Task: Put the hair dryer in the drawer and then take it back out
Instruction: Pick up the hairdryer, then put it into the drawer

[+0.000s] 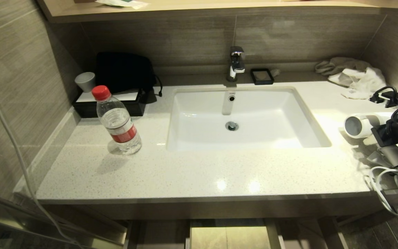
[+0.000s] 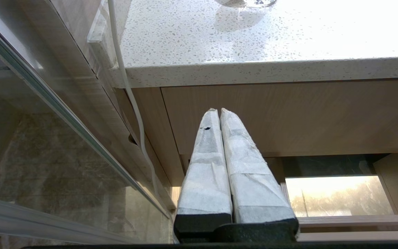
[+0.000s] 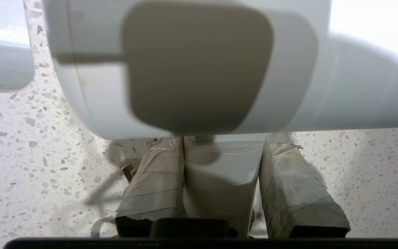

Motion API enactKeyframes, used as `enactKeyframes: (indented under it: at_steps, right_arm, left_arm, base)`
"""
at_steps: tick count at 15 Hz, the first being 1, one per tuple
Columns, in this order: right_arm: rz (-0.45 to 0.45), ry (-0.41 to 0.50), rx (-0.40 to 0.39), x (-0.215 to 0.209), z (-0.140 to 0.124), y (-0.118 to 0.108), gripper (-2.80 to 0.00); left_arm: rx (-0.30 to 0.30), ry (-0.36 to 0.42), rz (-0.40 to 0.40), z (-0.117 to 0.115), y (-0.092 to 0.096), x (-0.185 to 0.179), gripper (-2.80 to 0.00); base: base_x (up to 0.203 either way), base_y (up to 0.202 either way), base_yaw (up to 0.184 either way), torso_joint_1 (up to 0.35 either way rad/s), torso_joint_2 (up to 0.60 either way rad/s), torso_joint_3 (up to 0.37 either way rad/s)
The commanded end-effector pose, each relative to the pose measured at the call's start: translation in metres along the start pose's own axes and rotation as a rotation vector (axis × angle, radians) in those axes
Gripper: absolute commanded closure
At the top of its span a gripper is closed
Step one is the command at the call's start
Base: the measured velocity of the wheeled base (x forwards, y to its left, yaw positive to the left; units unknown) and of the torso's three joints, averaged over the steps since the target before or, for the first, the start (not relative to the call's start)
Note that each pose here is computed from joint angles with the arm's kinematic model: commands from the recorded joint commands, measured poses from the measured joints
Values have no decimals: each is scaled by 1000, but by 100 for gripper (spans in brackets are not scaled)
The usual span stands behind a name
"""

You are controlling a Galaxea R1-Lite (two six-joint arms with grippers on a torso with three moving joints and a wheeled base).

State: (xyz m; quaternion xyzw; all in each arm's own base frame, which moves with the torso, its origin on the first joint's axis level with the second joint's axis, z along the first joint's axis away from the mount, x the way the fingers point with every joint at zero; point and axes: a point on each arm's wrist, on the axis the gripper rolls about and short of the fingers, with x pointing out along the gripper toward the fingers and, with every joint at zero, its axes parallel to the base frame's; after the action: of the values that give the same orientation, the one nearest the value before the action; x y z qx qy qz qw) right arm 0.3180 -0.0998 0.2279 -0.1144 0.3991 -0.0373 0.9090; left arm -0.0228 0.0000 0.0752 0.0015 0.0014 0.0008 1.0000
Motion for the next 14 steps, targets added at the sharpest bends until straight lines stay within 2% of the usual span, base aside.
enactKeyframes:
  at_steps: [1,4,9,12,14]
  right_arm:
    - [-24,-62,-15,-27,3,0,0]
    - [-42,-102,-62,-50,1,2,0]
    - [-55,-221,-82,-115,-18,16,0]
    - [-67,-304,-95,-172,-47,36,0]
    - [-74,-340,-103,-215,-80,52,0]
  left_arm:
    - [0,0,0,0,0,0,0]
    - [0,0,0,0,0,0,0]
    - [0,0,0,0,0,0,0]
    - [0,-1,0,0,0,0,0]
    - [0,0,0,0,0,0,0]
  base:
    - [0,0,0,0,0,0]
    - [0,0,0,0,0,0]
    - [0,0,0,0,0,0]
    - [0,0,0,0,0,0]
    - [0,0,0,0,0,0]
